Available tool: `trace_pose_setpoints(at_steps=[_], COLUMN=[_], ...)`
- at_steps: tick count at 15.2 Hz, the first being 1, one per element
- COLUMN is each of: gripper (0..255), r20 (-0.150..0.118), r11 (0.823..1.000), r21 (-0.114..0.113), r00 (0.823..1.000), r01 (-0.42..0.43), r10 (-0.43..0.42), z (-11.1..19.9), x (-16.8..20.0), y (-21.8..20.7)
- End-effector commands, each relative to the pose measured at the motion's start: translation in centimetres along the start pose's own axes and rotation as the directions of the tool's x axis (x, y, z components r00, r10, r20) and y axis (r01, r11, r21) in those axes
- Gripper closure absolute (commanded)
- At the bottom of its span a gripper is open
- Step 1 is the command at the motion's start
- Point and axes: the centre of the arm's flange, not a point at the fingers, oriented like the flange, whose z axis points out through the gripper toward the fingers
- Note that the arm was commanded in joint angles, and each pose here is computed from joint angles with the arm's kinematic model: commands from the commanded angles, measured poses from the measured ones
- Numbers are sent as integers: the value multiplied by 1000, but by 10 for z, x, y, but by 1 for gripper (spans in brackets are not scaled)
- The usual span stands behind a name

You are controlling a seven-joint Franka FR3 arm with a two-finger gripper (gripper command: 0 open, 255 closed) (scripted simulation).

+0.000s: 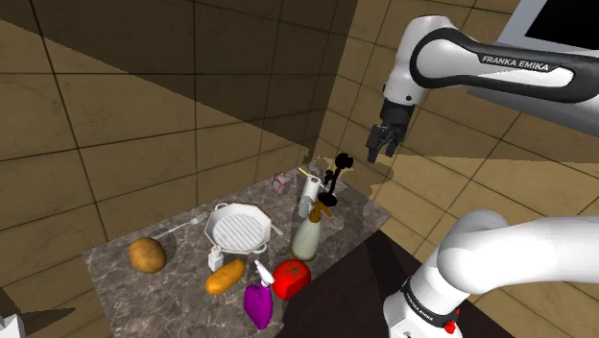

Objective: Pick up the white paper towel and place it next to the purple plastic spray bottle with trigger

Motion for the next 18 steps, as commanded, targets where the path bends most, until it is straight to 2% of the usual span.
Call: trace_pose_setpoints(at_steps=[1,18], gripper=[0,0], r20=[0,3], r11=[1000,999], r21=[0,39], r00=[1000,1000], r01=[0,27], r10=[0,-27], z=[0,132], x=[0,173], y=[0,64])
